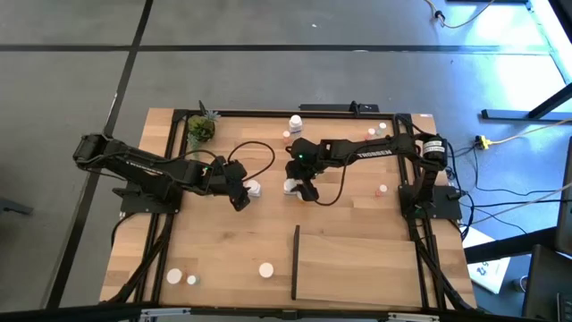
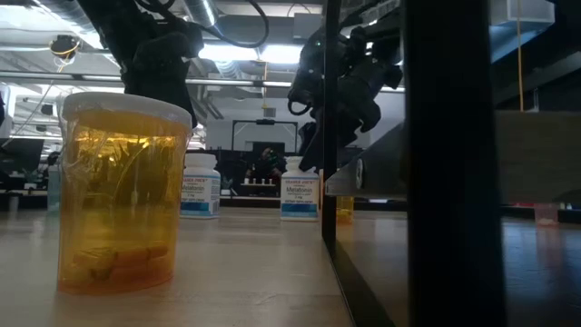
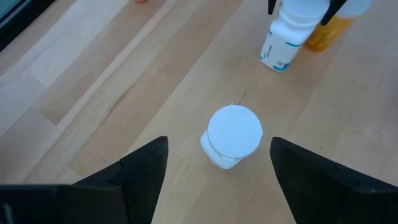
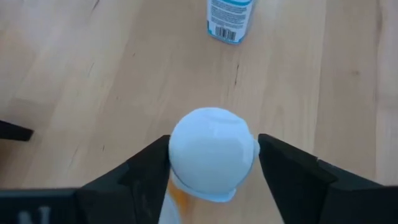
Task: Pick and place medicine bottles onto shelf by color
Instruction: Put the middle white pill bottle on the shelf
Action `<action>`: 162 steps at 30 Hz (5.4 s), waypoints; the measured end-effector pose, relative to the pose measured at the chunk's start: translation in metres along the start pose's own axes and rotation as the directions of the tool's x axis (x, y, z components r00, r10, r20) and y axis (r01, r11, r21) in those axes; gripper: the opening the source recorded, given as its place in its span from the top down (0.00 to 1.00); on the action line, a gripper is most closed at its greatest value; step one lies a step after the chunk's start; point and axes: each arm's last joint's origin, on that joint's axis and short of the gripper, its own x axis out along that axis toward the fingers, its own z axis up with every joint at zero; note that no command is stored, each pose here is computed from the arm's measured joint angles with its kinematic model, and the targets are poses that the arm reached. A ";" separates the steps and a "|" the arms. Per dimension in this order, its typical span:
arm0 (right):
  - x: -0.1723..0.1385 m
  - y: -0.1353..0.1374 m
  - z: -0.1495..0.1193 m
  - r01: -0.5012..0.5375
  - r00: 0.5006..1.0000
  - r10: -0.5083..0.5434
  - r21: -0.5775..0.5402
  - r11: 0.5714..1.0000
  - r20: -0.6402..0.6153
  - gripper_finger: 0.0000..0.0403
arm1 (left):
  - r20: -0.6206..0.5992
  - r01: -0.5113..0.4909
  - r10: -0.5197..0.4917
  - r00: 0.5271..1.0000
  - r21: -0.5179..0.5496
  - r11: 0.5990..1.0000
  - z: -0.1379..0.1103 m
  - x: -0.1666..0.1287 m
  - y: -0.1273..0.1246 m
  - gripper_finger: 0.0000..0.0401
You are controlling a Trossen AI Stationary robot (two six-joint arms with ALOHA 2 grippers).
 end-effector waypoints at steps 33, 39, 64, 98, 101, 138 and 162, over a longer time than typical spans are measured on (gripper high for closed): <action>-0.113 0.041 0.029 0.087 0.996 -0.091 0.166 0.982 0.019 0.54 | -0.002 0.004 -0.003 1.000 0.063 0.998 0.000 0.000 0.000 0.31; -0.148 0.074 0.036 0.059 0.995 -0.073 0.212 0.976 0.062 0.54 | 0.013 0.052 -0.053 0.999 0.099 0.994 0.003 0.000 -0.003 0.31; -0.161 0.197 0.009 -0.026 0.993 0.050 0.217 0.976 -0.108 0.53 | 0.184 0.271 -0.301 0.936 0.172 0.947 0.042 -0.045 -0.037 0.31; -0.122 0.250 -0.031 -0.143 0.990 0.136 0.259 0.955 0.046 0.52 | 0.320 0.287 -0.330 0.888 0.175 0.942 0.059 -0.087 -0.054 0.31; -0.127 0.261 -0.036 -0.160 0.987 0.155 0.269 0.950 0.040 0.52 | 0.320 0.287 -0.330 0.888 0.175 0.942 0.059 -0.087 -0.054 0.31; -0.146 0.311 -0.086 0.032 0.990 0.002 0.245 0.969 -0.138 0.52 | 0.320 0.290 -0.329 0.888 0.165 0.943 0.059 -0.087 -0.054 0.31; -0.080 0.241 -0.006 -0.012 0.997 0.008 0.049 0.999 0.078 0.52 | 0.311 0.286 -0.324 0.894 0.160 0.945 0.058 -0.086 -0.054 0.31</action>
